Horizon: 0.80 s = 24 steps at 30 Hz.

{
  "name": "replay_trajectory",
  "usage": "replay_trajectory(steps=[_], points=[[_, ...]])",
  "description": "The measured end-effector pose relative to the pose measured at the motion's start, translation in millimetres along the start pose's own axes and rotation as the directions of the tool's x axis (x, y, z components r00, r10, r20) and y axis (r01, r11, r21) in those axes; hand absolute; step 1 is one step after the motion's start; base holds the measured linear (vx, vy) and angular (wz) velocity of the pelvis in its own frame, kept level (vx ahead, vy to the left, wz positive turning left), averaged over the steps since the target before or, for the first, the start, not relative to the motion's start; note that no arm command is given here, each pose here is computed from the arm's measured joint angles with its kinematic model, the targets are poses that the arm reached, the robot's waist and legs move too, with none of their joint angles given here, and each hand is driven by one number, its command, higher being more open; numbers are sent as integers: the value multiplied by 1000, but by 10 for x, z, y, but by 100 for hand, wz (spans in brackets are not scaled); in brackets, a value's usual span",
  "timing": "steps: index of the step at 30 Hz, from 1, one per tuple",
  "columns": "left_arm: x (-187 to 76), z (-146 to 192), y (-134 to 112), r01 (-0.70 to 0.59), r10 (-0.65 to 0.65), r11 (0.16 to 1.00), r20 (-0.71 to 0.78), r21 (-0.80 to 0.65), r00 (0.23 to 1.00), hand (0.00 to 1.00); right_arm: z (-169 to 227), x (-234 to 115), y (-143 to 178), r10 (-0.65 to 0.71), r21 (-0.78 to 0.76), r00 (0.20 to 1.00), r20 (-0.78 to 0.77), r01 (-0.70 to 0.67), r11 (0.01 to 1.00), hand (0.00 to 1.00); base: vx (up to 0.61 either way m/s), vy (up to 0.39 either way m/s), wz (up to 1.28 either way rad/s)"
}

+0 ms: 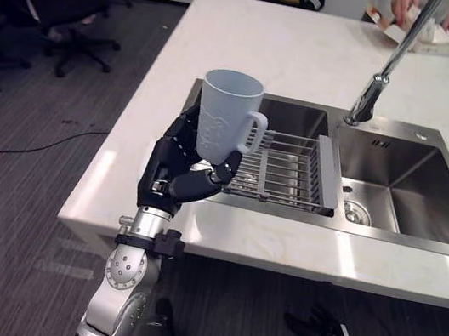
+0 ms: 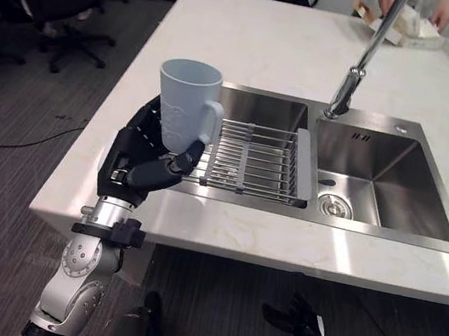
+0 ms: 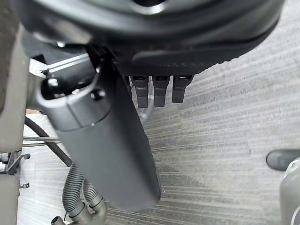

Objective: Walk over to the sink, pick up the cup, carry it to the dishwasher, place the cup inside the dishwasher, then close the dishwasher door

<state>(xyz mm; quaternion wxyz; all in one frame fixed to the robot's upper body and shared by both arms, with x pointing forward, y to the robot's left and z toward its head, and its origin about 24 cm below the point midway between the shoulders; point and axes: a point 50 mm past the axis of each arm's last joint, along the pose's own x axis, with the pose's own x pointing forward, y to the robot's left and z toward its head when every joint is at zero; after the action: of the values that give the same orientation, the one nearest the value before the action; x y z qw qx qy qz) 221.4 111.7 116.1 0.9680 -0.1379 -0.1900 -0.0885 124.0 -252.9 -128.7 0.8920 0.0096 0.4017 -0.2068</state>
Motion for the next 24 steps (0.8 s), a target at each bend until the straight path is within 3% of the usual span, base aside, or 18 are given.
replay_trajectory(steps=[6,17,24], points=[[-5,-52,-110,52,-53,998,-15,-35,998,30,-77,-42,66,16,12,1000,-16,-16,1000,90,-141,94,17],[-159,-215,49,-21,20,1000,-112,-6,994,30,-219,-117,122,39,-13,998,-46,-40,999,90,-24,92,26],[-182,-234,36,-56,51,998,-124,-38,991,30,-148,-83,-56,-21,-52,999,-28,19,998,90,8,73,155]])
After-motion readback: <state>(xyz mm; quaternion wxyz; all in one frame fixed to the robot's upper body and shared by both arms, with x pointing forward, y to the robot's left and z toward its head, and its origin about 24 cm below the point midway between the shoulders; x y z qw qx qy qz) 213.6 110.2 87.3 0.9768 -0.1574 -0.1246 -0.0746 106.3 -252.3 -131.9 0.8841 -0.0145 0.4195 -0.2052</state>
